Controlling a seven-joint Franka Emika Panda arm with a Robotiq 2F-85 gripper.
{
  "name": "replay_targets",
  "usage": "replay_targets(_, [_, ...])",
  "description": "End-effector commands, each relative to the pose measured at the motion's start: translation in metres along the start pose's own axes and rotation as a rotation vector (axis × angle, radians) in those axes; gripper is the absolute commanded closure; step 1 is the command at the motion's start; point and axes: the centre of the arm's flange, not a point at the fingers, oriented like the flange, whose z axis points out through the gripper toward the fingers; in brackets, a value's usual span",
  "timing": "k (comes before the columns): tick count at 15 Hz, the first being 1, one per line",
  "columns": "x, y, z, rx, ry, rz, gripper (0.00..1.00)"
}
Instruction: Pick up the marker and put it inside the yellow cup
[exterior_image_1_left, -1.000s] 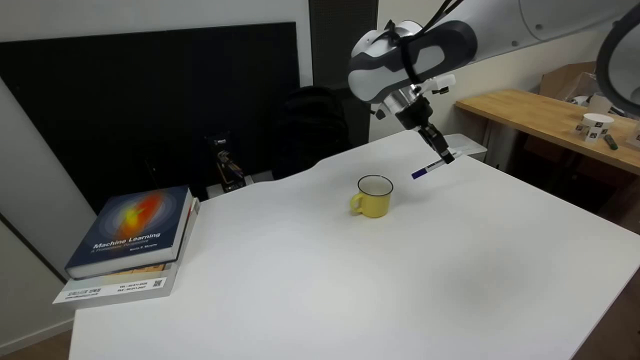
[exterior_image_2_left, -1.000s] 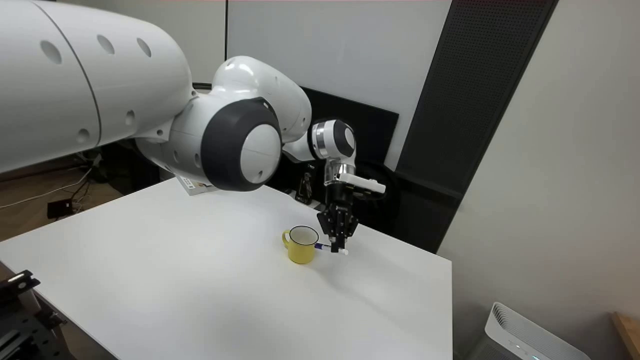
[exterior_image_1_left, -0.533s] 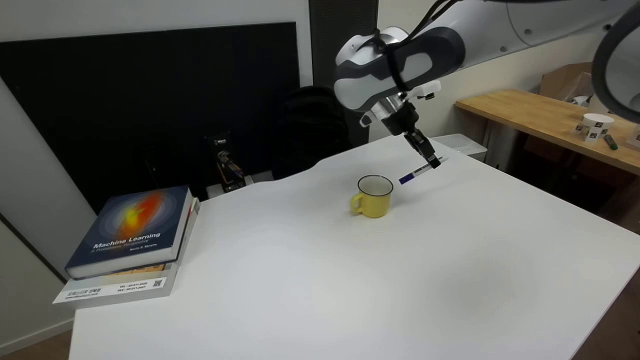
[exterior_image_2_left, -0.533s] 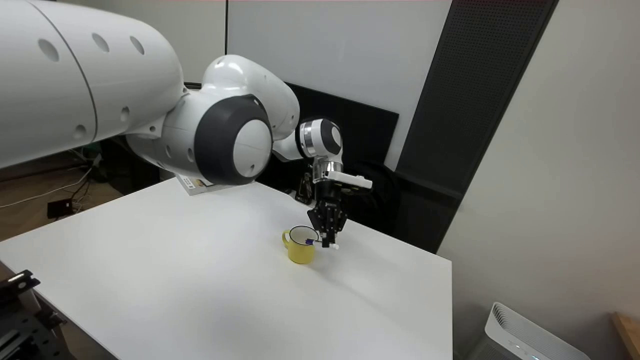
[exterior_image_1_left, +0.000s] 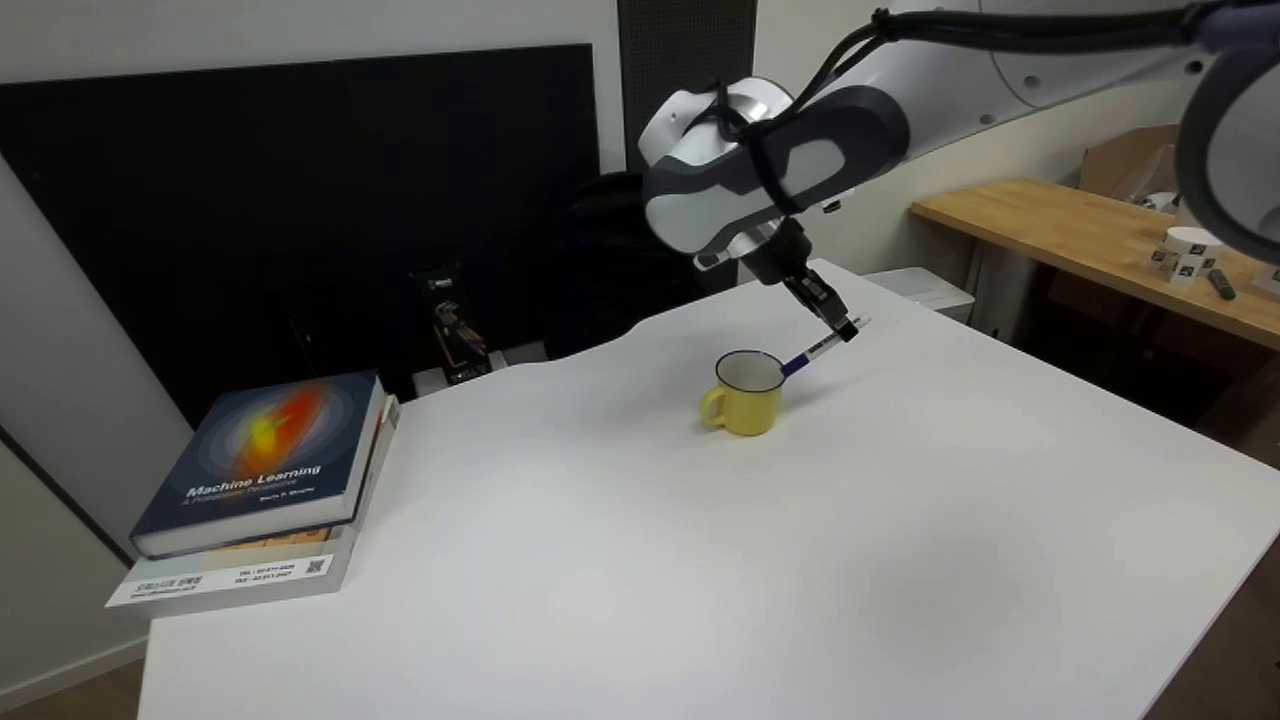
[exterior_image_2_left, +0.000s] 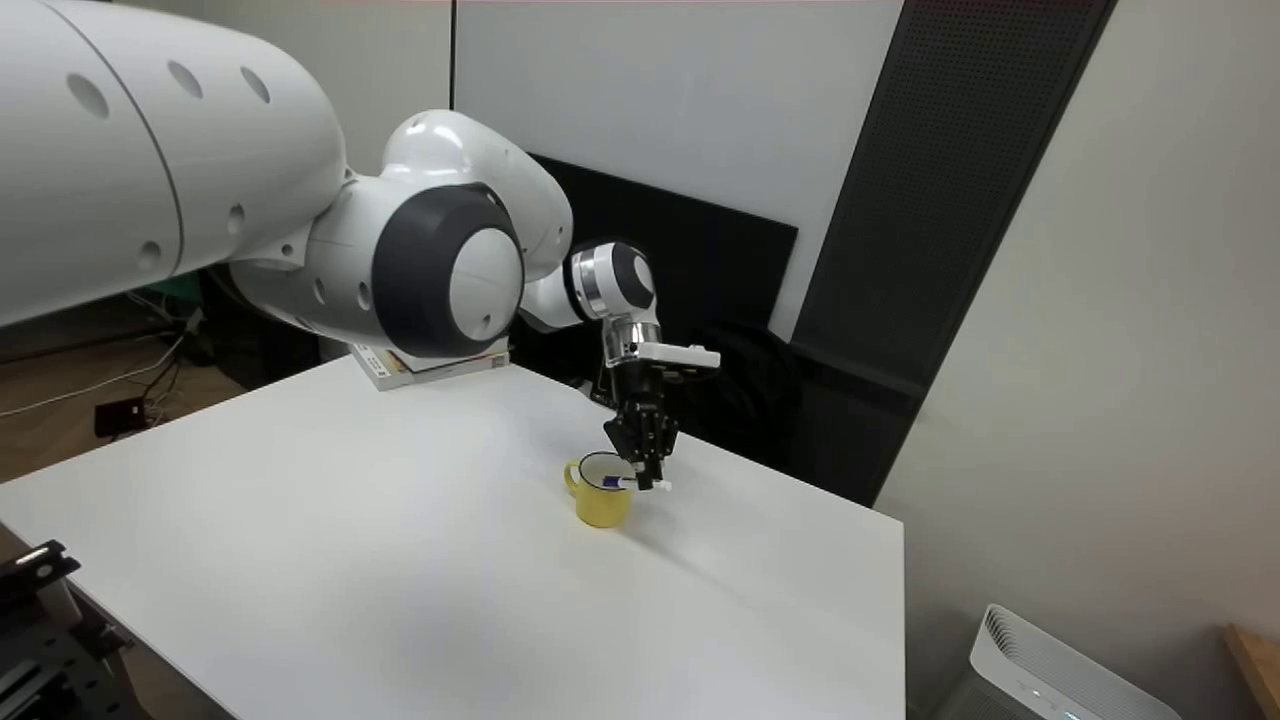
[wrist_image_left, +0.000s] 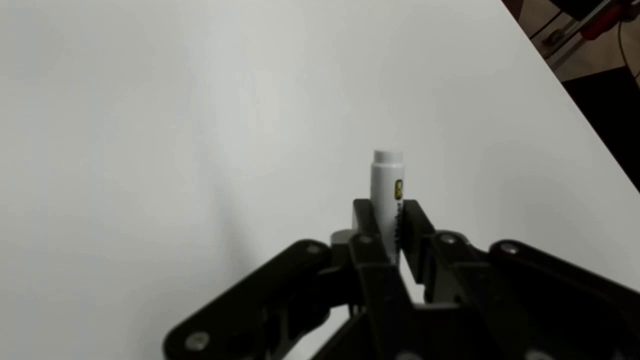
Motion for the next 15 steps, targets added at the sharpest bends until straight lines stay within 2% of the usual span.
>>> replay_targets(1, [0.004,0.047,-0.015,-0.067,-0.020,0.001,0.96])
replay_targets(8, [0.028,0.053,-0.016,-0.129,0.008,-0.030,0.96])
replay_targets(12, [0.051,0.047,-0.018,-0.148,-0.031,-0.061,0.96])
replay_targets(15, [0.066,0.040,-0.020,-0.190,-0.081,-0.076,0.96])
